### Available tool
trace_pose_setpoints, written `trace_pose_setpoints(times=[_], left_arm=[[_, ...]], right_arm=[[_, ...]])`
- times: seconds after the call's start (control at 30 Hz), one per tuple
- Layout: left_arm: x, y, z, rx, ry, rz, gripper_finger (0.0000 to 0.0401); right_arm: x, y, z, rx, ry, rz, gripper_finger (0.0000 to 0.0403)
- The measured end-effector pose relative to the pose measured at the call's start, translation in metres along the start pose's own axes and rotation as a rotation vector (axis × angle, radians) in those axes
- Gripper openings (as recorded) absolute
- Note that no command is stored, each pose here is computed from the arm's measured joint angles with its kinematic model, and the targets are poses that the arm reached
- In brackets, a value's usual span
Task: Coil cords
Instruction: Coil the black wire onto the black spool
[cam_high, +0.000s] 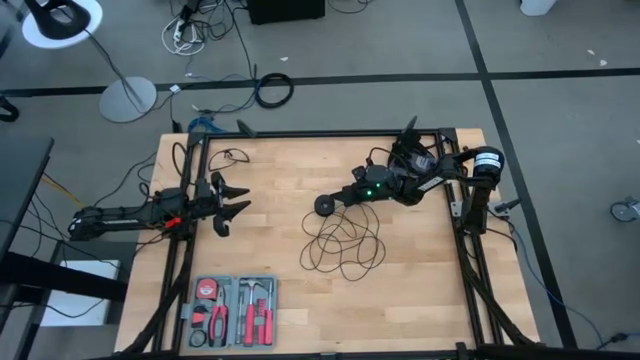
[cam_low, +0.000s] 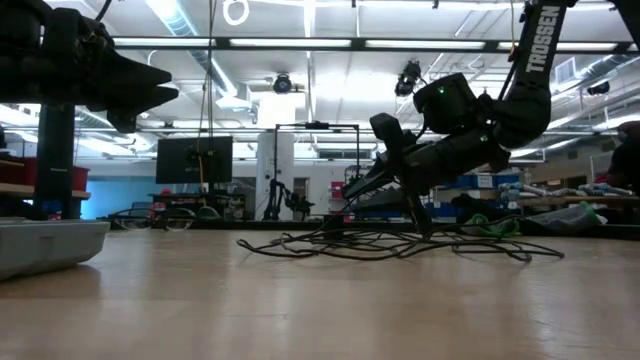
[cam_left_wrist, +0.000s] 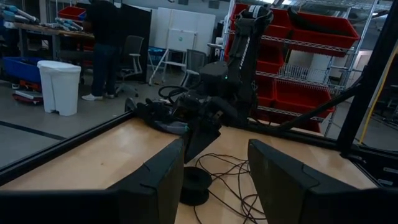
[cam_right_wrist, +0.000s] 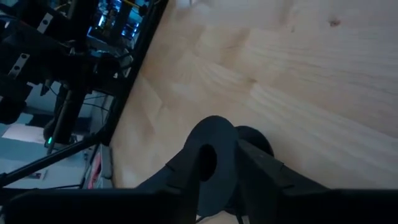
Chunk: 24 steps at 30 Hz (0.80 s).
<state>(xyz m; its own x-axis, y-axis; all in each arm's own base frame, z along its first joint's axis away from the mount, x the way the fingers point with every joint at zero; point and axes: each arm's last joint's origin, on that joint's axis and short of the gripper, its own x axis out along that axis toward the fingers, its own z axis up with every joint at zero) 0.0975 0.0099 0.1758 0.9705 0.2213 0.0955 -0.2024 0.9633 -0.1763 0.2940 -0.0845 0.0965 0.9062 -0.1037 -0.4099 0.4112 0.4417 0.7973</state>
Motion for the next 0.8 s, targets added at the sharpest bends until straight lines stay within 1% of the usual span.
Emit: trace_pose_setpoints(times=[0.13, 0.23, 0.37, 0.47, 0.6, 0.8], left_arm=[[0.000, 0.000, 0.000, 0.000, 0.000, 0.000, 0.0184], [0.000, 0.000, 0.000, 0.000, 0.000, 0.000, 0.0184], [0.000, 0.000, 0.000, 0.000, 0.000, 0.000, 0.0184], [0.000, 0.000, 0.000, 0.000, 0.001, -0.001, 0.0184], [0.000, 0.000, 0.000, 0.000, 0.000, -0.001, 0.0184], [0.000, 0.000, 0.000, 0.000, -0.001, -0.001, 0.0184]], right_arm=[[0.000, 0.001, -0.002, -0.012, 0.010, 0.005, 0.0084], [0.000, 0.001, -0.003, -0.046, 0.013, 0.008, 0.0077], [0.000, 0.002, 0.000, -0.079, 0.022, 0.039, 0.0069], [0.003, 0.006, 0.007, -0.110, 0.048, 0.083, 0.0064], [0.009, 0.010, 0.017, -0.109, 0.082, 0.126, 0.0053], [0.014, 0.022, 0.045, -0.177, 0.061, 0.211, 0.0037]])
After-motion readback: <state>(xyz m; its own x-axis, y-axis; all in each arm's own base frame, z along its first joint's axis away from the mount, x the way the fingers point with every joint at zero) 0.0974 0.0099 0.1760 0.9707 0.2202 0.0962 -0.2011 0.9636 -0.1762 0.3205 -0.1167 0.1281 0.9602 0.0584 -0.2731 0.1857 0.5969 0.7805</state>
